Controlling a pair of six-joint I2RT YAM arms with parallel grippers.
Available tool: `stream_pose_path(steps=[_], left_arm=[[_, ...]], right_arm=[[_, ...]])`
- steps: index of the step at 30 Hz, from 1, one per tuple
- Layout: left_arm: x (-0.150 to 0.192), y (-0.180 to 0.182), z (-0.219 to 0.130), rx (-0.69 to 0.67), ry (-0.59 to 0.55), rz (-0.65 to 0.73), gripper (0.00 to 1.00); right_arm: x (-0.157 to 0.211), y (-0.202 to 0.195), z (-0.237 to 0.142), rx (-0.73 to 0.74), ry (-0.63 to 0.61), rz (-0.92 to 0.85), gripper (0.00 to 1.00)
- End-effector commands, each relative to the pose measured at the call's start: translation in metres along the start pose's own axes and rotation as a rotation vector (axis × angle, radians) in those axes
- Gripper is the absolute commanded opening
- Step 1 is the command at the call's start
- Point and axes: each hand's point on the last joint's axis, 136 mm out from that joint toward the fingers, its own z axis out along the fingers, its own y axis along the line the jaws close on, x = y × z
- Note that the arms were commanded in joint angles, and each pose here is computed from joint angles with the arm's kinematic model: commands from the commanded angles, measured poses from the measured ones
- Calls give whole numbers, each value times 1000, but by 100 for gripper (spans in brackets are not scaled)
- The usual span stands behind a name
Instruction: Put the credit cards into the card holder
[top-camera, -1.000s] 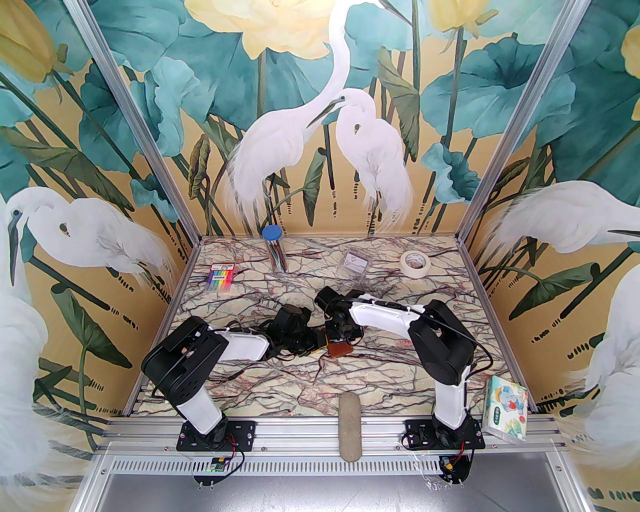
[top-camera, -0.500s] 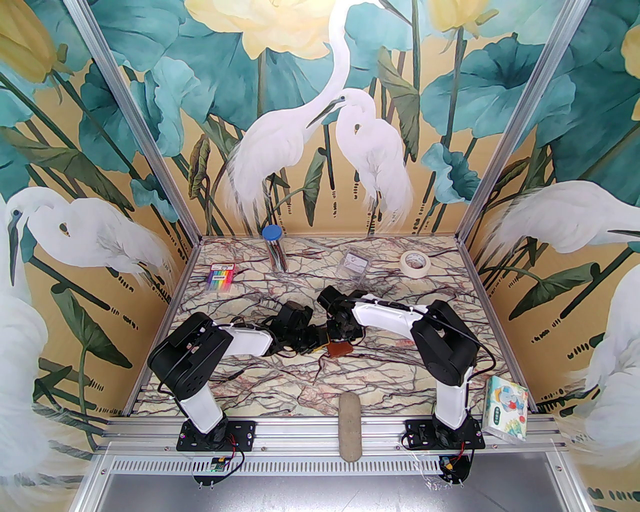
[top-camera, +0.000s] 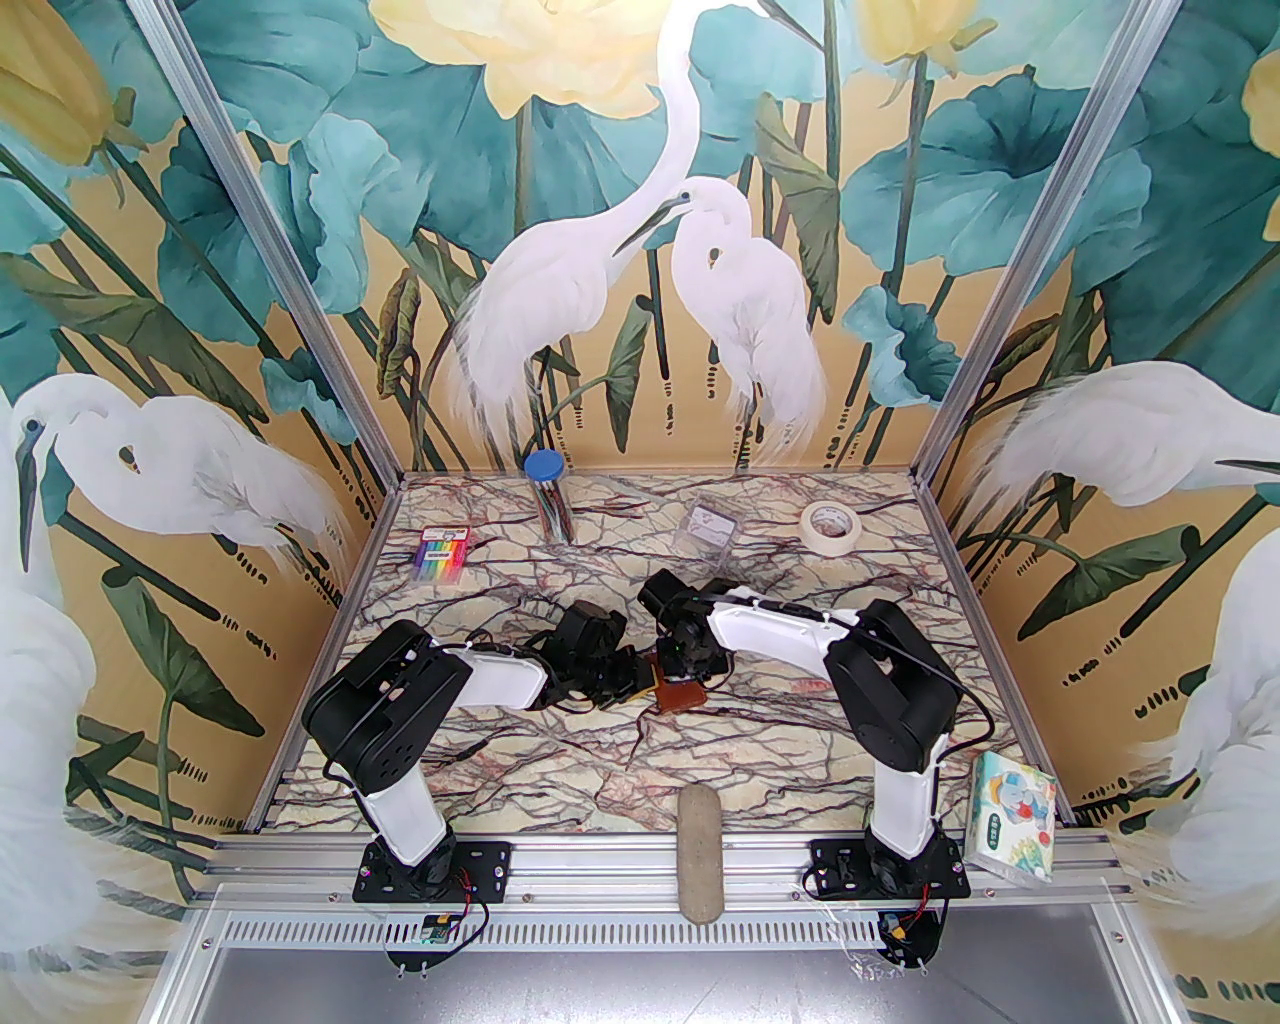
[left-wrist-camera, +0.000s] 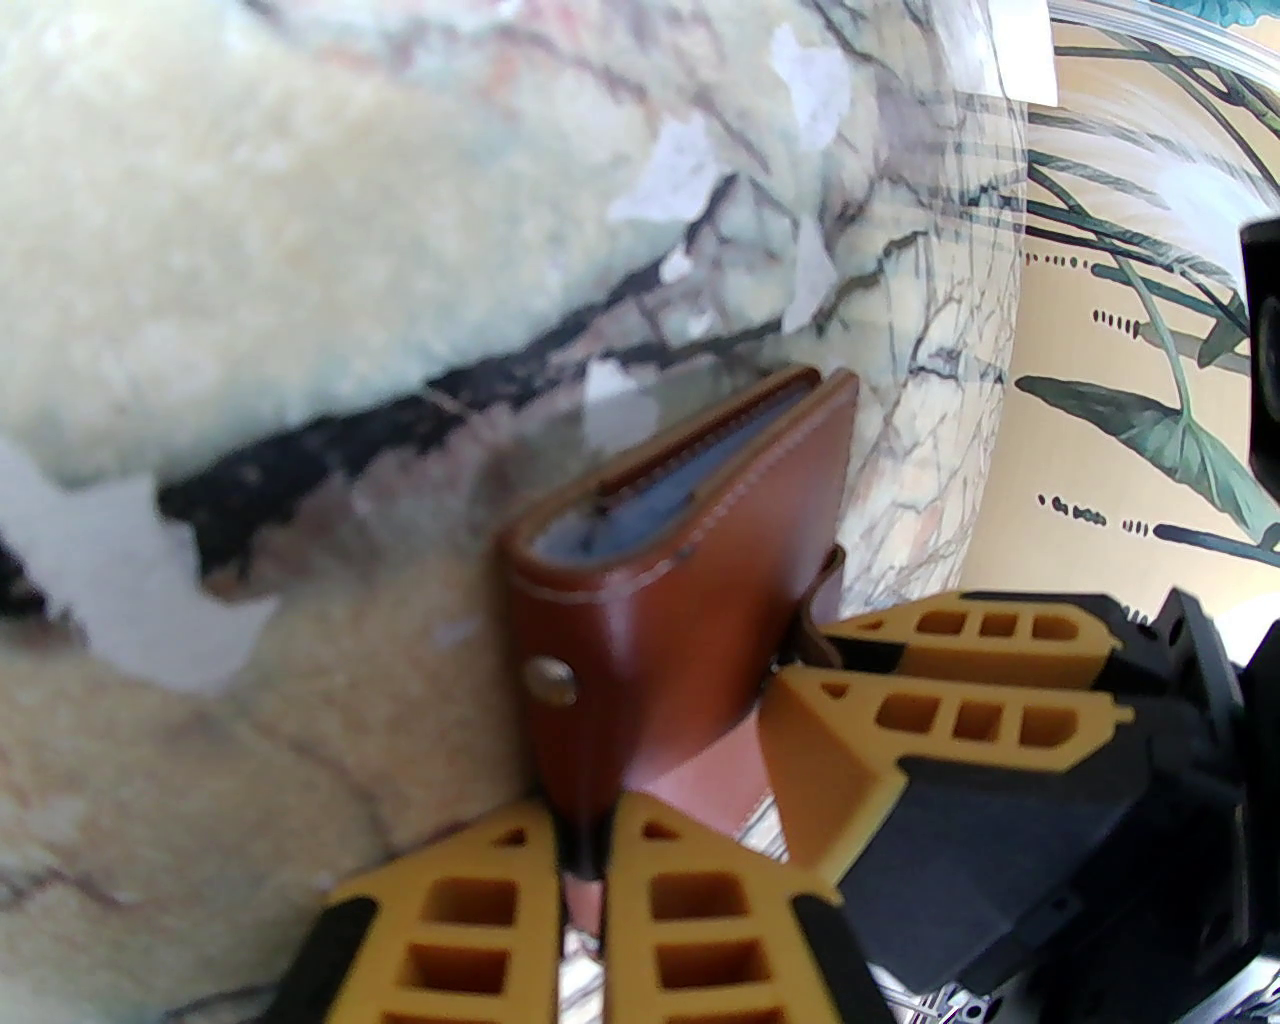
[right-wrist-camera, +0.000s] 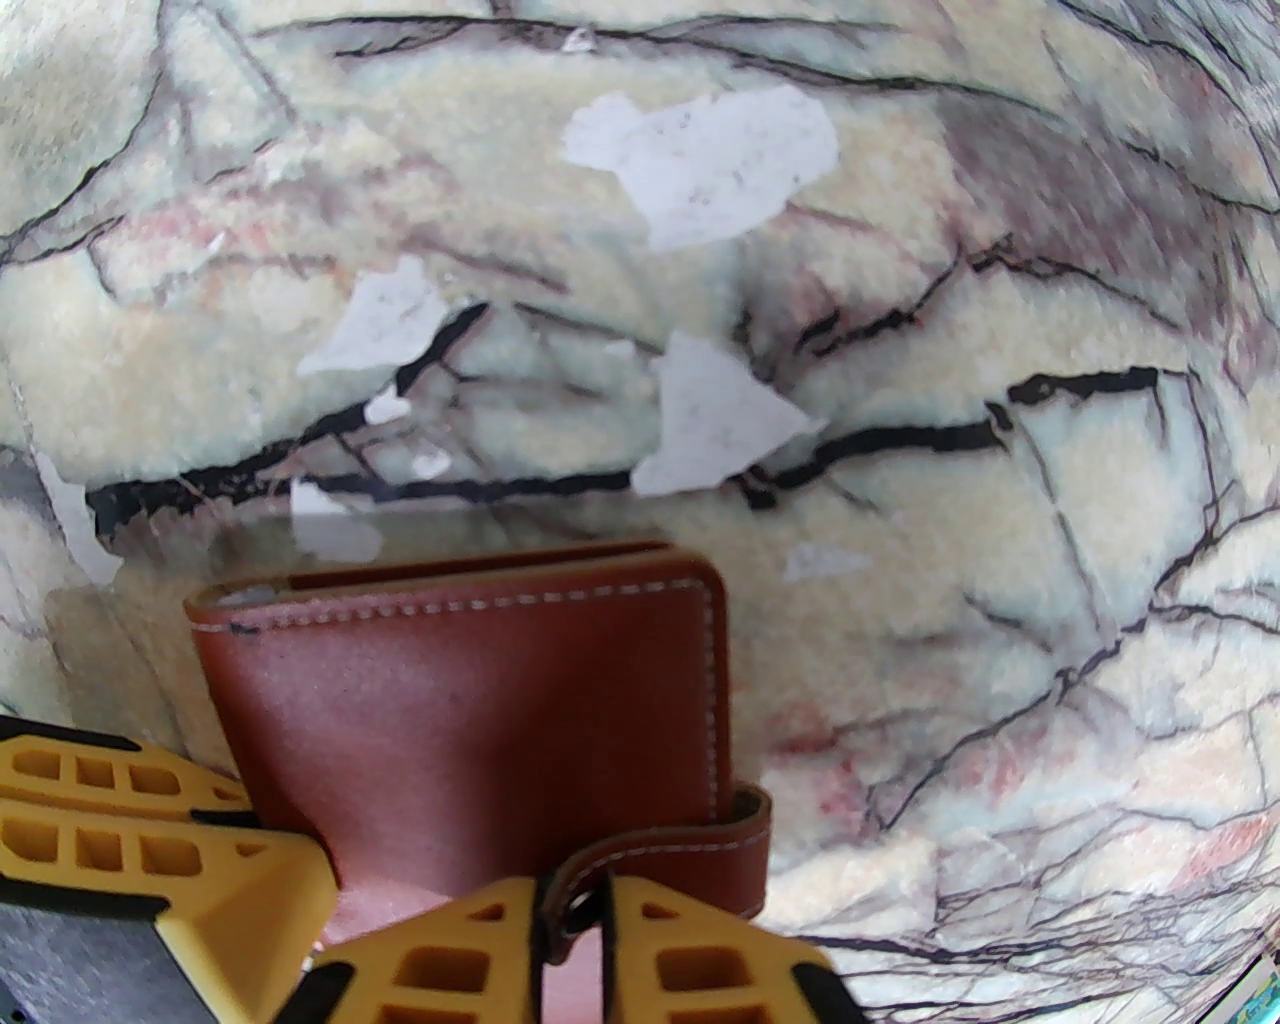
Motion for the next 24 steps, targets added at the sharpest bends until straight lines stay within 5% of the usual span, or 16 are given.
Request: stream_pose_path(steps=[1,24], left_arm=[[2,38,16,-133,-17,-21,0],[4,42,17,-142,-14,-28,0]], right_arm=[[12,-1,21,-32,58,1,14],[-8,-42,-22,-169,-10,99,5]])
